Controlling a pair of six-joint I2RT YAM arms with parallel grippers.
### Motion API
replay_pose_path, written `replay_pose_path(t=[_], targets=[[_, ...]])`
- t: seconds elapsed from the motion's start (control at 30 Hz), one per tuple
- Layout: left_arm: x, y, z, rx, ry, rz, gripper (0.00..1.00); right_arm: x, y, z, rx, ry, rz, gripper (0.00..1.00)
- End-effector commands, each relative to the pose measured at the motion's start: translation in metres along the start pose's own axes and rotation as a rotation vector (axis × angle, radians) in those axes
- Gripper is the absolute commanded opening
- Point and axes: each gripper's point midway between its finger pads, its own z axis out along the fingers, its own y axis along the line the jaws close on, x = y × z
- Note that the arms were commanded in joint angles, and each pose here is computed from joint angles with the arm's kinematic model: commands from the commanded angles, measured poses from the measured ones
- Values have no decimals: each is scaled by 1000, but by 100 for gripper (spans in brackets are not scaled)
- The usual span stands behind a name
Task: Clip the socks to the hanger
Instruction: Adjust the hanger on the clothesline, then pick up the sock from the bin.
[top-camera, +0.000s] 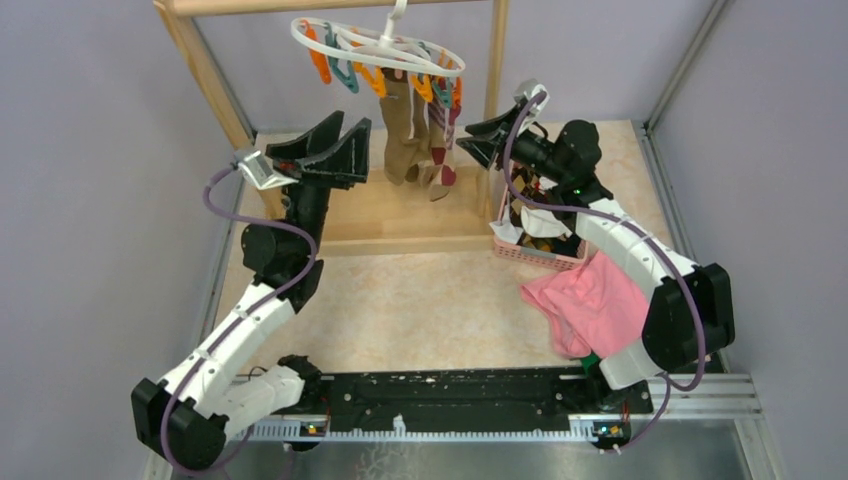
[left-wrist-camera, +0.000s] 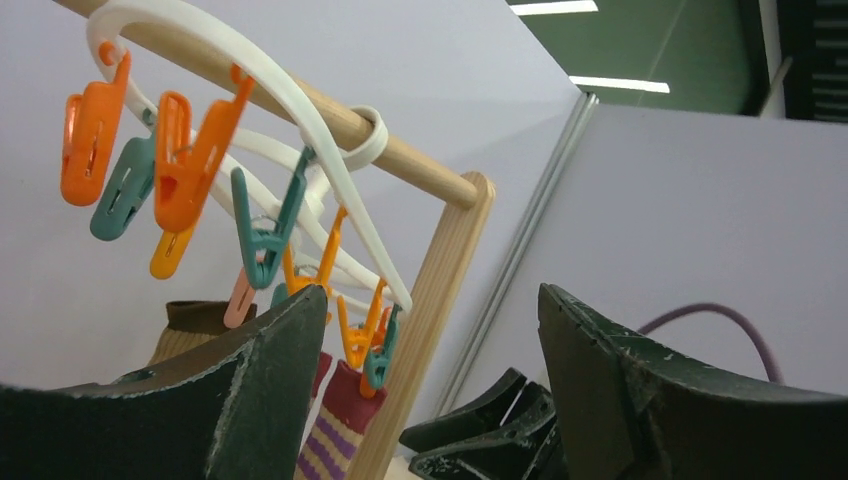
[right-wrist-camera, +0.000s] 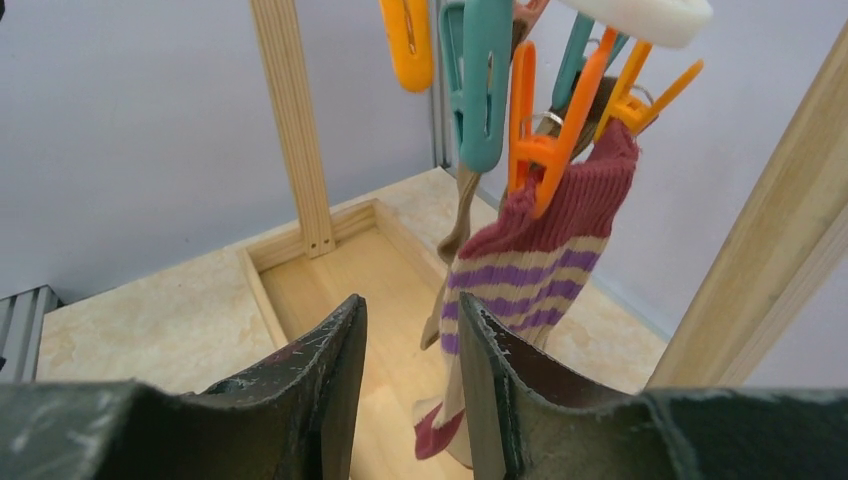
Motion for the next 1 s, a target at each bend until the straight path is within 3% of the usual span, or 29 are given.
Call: replay_pose_path(t=[0.0, 0.2, 0.33, 0.57, 0.8, 0.97], targets=[[5, -27, -31, 189, 57, 150, 86, -24, 9, -18, 13, -68, -30, 39], [50, -1, -82, 188, 215, 252, 98, 9, -2, -45, 167, -5, -8, 39], [99, 44, -127, 79, 361, 267, 98, 41, -26, -74, 361, 71, 29, 42], [161, 84, -183, -23, 601, 211, 98, 100, -57, -130, 627, 196, 184, 44], [192, 96, -193, -60, 702, 158, 98, 152, -70, -167, 852, 323, 329, 44], [202, 100, -194, -68, 728, 124, 98, 181, -71, -171, 889, 431, 401, 43]])
